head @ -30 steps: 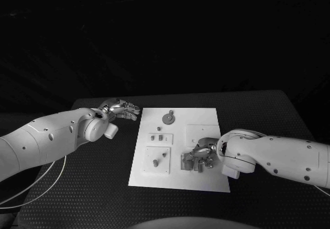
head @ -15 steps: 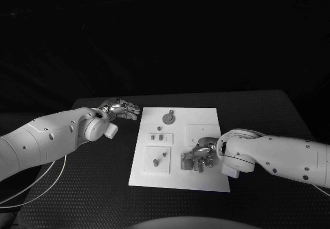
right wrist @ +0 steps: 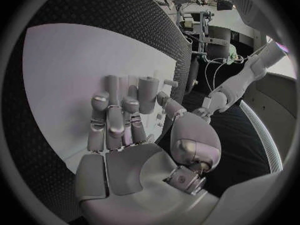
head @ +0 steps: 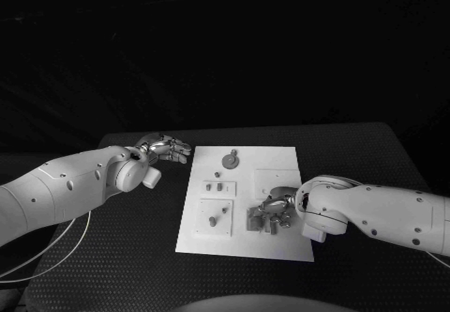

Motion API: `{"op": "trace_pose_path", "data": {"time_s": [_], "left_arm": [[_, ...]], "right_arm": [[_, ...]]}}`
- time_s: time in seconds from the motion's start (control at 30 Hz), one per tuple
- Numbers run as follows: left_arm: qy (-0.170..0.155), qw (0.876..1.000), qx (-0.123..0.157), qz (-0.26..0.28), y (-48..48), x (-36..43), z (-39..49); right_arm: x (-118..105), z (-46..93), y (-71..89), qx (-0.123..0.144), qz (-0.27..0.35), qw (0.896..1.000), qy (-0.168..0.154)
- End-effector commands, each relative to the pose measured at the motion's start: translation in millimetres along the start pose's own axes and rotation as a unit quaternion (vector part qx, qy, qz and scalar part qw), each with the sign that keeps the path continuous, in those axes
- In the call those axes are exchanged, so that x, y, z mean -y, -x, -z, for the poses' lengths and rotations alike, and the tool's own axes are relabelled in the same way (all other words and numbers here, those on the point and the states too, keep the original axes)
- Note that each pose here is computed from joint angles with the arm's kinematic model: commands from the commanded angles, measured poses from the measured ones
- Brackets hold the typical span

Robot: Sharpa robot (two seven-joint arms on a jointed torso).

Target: Assemble the parts on the task board

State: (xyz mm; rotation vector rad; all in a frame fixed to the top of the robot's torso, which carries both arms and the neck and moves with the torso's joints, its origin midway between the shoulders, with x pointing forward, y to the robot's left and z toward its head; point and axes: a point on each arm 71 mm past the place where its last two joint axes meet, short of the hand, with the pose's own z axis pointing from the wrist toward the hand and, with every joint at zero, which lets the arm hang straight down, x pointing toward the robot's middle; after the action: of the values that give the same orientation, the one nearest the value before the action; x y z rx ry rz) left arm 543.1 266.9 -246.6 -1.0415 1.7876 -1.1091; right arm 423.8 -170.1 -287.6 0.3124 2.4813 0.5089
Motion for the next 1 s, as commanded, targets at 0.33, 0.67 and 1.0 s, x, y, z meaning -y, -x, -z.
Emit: {"op": "trace_pose_path", "data": {"time_s": [0.33, 0.67, 1.0], "left_arm": [[-0.004, 1.000, -0.008, 0.004, -2.0, 1.4, -0.2], [-0.004, 1.000, -0.007, 0.004, -1.8, 1.3, -0.2], [-0.003, 1.000, -0.007, 0.003, -1.7, 1.2, -0.5]], "right_arm": [[3, -2.4, -6.5, -0.009, 0.006, 1.000, -0.004], [3, -1.5, -5.8, -0.001, 0.011, 1.000, 0.001], [11, 8.7, -0.9, 0.020, 0.013, 0.999, 0.022]]}}
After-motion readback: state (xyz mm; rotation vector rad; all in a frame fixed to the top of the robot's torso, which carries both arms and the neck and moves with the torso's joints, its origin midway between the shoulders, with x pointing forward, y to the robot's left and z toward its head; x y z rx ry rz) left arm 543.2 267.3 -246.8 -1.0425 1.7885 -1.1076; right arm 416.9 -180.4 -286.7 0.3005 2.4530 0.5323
